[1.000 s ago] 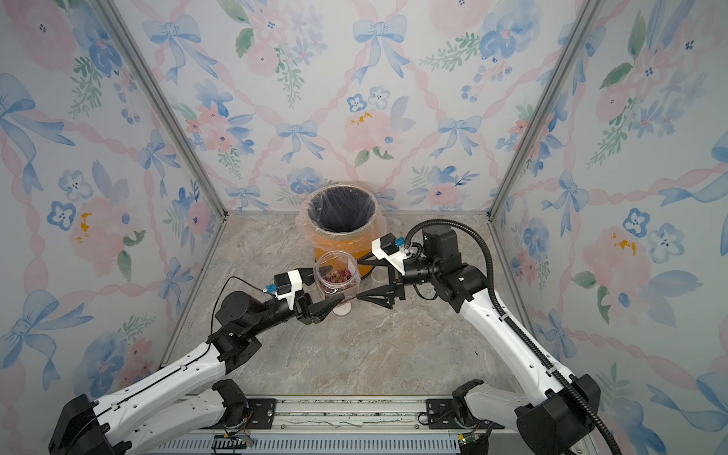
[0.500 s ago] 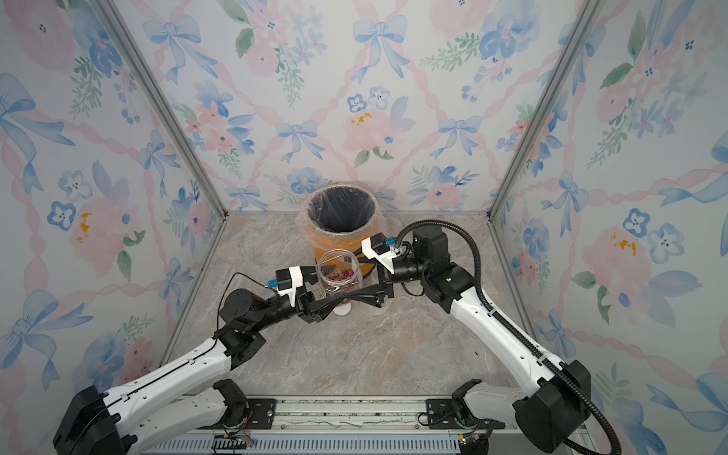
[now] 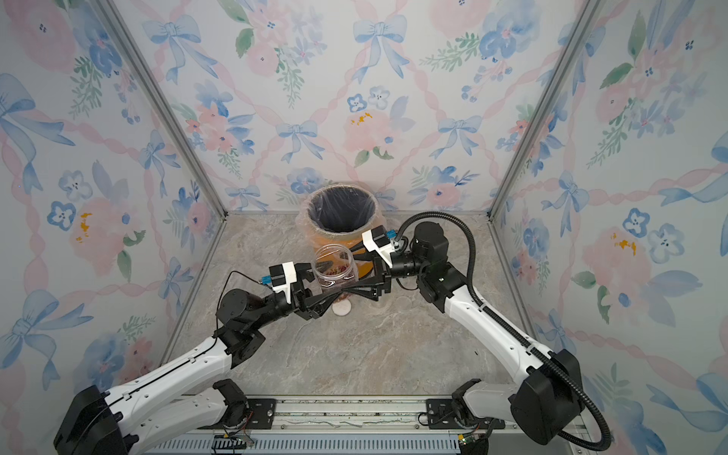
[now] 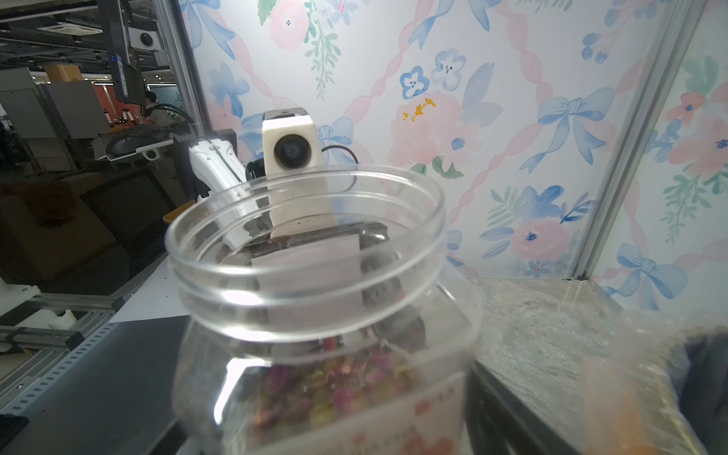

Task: Empty the moldy dried flower tea in the jars
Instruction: Pour the moldy dried flower tea into the trash bin.

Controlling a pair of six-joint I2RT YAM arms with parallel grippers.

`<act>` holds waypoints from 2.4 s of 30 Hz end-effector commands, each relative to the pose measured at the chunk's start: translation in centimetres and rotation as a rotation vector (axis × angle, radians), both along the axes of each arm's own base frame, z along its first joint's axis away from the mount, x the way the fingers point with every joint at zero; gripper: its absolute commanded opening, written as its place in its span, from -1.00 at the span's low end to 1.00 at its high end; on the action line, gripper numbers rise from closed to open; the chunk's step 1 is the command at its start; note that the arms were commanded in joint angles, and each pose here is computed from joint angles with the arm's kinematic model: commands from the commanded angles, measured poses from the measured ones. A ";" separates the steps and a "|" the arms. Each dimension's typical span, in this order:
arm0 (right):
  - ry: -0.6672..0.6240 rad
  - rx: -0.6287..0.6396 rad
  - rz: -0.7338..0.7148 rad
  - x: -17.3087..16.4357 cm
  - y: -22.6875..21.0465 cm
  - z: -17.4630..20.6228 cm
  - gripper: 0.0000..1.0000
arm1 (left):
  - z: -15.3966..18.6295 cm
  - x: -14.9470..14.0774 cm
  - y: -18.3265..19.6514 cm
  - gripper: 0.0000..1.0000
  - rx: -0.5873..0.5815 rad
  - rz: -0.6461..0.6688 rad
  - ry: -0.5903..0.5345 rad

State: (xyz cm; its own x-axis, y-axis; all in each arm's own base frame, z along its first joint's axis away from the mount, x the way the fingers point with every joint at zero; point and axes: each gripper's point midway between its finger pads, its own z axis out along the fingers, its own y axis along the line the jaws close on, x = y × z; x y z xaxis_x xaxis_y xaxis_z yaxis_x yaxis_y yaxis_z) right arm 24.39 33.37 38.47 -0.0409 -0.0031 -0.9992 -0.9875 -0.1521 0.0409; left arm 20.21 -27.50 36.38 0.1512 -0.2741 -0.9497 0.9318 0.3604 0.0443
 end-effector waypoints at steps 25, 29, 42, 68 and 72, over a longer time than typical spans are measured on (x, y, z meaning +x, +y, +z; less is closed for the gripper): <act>0.034 0.043 0.086 -0.9 2.1 0.1 0.76 | -1.4 0.4 -1.0 -0.14 0.023 -0.033 0.053; 0.044 0.040 0.083 -0.9 2.1 0.0 0.60 | -1.6 0.9 -0.9 -0.09 0.019 -0.012 0.067; 0.052 0.048 0.008 0.4 1.9 -0.5 0.23 | -1.9 2.3 -0.4 0.23 -0.003 0.051 0.119; 0.080 0.092 -0.061 3.0 -0.7 -0.6 -0.24 | -1.9 1.9 1.9 0.80 0.015 0.074 0.047; 0.080 0.079 -0.070 3.1 -0.8 -1.0 -0.27 | -1.6 2.0 2.0 0.82 0.012 0.088 0.036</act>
State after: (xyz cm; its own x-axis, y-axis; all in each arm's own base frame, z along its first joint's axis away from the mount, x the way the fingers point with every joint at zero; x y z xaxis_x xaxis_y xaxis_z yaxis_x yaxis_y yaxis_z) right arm 27.38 32.77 37.66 -0.1294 0.0805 -0.9883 -0.9877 -0.0988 0.1213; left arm 22.14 -25.88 34.60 0.1037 -0.2576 -0.9607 0.9093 0.4159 -0.0133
